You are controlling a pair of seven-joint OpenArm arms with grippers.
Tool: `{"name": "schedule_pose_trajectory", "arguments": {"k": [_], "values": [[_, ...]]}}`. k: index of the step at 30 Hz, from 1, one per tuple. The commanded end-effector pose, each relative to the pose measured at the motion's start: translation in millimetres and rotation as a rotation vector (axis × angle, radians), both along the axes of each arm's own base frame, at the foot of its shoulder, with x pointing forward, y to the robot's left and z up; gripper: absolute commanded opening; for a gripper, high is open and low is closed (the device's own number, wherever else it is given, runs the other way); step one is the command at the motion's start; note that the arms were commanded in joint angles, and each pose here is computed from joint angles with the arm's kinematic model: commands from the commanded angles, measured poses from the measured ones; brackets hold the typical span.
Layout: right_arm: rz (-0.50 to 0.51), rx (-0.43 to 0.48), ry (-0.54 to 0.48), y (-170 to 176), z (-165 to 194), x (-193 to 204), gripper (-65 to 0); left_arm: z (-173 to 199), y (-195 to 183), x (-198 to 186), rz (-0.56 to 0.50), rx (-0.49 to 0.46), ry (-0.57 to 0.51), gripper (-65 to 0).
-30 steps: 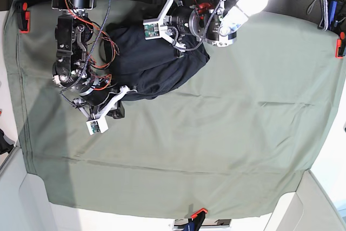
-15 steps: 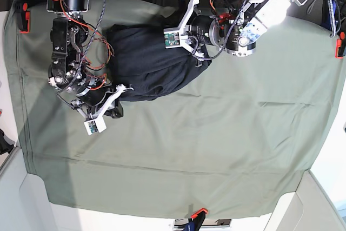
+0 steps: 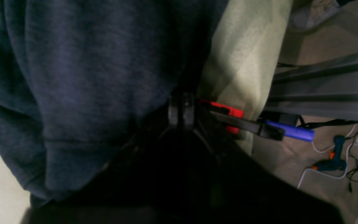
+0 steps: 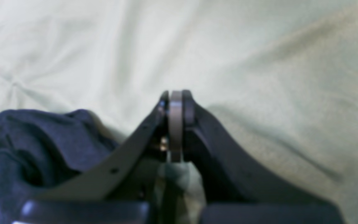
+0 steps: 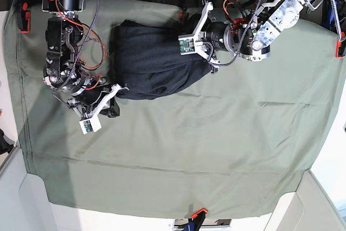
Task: Fold the T-shirt properly
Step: 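Grasp the folded bundle with both grippers and lift it, then fold the bundle over once more and press it flat with both grippers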
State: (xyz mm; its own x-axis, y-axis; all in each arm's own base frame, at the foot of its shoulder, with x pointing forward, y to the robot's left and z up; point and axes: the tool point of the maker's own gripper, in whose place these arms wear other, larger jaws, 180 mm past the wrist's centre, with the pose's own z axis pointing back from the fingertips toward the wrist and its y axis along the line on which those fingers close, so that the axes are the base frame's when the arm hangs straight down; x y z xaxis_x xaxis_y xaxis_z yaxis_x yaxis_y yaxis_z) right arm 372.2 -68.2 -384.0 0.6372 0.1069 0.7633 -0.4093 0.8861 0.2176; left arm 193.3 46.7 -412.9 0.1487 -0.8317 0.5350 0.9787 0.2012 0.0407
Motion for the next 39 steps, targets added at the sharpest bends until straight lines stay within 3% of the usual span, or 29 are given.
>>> {"name": "schedule_pose_trajectory", "arguments": {"k": [1, 13, 28, 35, 39], "values": [[0.005, 0.020, -0.045, 3, 13, 7, -65.0, -7, 25, 13, 0.017, 0.128, -0.058, -65.0], [0.005, 0.035, 0.015, 4, -6, -14, -65.0, 18, 38, 85, 0.056, 0.146, -0.194, -65.0], [0.035, 0.176, 0.090, 25, -15, -47, -65.0, 25, 75, 170, 0.149, 0.162, -0.299, -65.0], [0.102, 0.224, 0.080, 51, -6, -73, -65.0, 27, 58, 177, 0.180, 0.113, -0.260, -65.0], [0.186, 0.224, 0.069, 77, 1, -86, -65.0, 23, 74, 166, 0.217, 0.183, -0.183, -65.0]]}}
